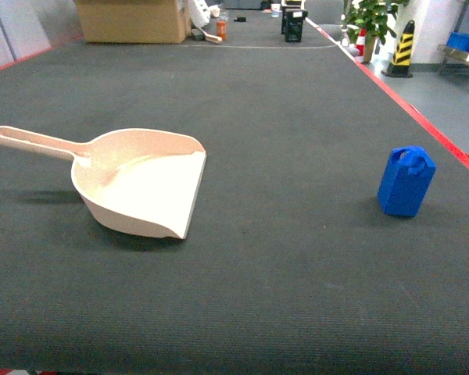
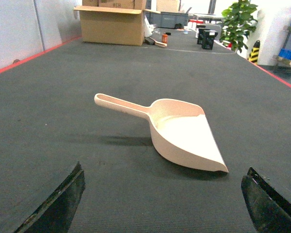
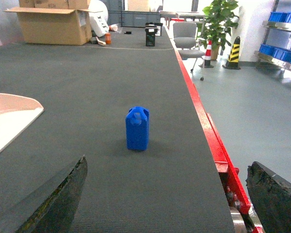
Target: Place part in tray to right shelf
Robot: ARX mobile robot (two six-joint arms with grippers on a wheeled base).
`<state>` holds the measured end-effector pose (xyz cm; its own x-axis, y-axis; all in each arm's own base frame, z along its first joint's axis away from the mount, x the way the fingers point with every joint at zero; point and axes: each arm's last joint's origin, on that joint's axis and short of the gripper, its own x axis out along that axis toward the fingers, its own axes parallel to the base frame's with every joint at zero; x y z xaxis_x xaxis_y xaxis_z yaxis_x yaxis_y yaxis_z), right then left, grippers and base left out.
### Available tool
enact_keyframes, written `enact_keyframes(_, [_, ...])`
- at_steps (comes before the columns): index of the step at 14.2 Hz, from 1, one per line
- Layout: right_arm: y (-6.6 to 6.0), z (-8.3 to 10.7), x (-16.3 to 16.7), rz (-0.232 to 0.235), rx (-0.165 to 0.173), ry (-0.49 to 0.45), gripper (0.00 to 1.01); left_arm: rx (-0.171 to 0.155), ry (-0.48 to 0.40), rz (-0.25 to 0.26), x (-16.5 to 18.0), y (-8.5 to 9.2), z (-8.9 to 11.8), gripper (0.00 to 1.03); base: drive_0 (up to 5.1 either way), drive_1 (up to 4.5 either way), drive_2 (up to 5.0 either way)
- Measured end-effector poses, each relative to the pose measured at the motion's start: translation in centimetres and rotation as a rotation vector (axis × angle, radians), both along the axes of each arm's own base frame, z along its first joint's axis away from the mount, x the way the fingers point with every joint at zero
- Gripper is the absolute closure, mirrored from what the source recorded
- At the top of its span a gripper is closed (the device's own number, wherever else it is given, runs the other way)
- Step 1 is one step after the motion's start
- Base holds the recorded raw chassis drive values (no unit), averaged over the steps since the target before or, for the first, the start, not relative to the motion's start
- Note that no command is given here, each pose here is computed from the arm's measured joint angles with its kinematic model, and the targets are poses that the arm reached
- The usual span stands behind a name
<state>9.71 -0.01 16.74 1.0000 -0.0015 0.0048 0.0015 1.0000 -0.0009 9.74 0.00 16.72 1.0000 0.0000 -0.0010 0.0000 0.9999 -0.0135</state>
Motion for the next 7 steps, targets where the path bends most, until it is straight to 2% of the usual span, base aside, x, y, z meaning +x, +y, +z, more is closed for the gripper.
enact_keyframes(7, [0.00, 0.00, 0.00, 0.000, 0.000, 0.000, 0.03, 0.000, 0.000, 0.000, 0.00, 0.00, 0.00, 0.05, 0.0, 0.00, 0.0])
